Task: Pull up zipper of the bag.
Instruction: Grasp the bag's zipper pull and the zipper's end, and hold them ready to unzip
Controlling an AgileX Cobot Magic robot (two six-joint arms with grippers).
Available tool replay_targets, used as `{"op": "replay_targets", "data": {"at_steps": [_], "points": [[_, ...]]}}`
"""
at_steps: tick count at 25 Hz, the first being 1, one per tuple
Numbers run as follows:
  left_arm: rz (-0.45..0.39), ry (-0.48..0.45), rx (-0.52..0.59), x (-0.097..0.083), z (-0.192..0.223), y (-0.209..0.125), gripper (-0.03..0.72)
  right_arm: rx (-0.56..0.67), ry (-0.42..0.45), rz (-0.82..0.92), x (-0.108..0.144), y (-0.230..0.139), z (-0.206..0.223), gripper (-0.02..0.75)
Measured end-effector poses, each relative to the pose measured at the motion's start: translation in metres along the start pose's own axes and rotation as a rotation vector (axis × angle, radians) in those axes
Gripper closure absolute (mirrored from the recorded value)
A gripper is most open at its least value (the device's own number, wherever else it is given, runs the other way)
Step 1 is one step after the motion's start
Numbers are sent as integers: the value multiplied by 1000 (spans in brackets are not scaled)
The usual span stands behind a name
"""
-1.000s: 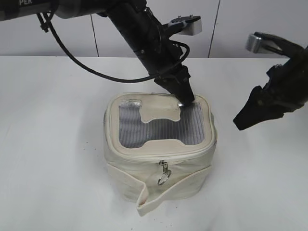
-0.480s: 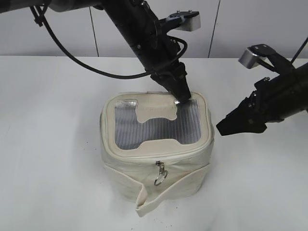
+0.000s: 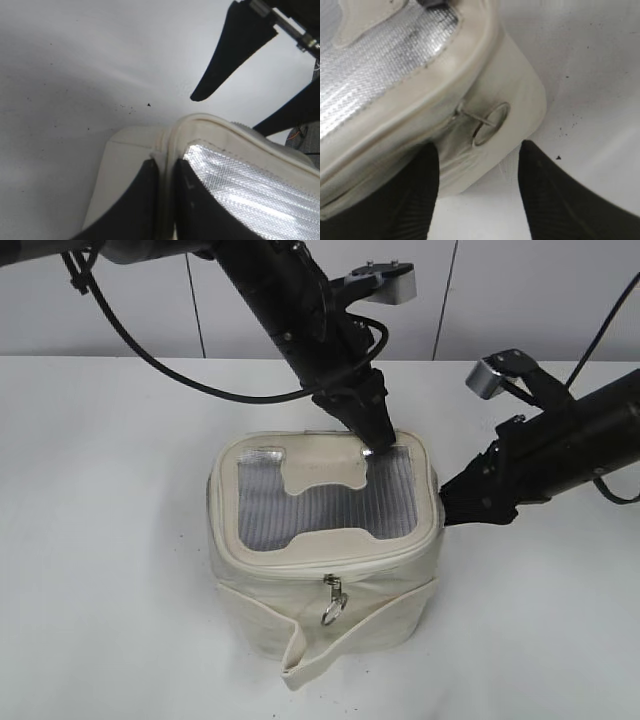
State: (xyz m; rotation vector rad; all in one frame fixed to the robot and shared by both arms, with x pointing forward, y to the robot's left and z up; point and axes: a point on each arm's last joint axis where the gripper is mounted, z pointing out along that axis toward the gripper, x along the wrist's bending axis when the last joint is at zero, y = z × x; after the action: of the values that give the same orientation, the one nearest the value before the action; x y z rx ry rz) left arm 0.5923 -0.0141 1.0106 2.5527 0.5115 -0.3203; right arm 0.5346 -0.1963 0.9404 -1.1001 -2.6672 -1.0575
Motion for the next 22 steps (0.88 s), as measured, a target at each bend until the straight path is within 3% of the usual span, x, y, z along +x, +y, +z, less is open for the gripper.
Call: {"op": "replay_targets", "data": {"at_steps": [4, 6, 12, 22], "points": [[1, 4, 0, 0, -1, 0, 624, -41, -18, -1, -7, 1, 9, 335], [0, 7, 0, 1, -1, 0, 624, -70, -15, -4, -8, 1, 13, 379], [-2, 9, -1, 2, -2, -1, 625, -91, -12, 3, -10, 2, 17, 703], [-1, 13, -2, 3, -2, -1, 625, -20, -18, 160, -5, -1, 8, 732]]}}
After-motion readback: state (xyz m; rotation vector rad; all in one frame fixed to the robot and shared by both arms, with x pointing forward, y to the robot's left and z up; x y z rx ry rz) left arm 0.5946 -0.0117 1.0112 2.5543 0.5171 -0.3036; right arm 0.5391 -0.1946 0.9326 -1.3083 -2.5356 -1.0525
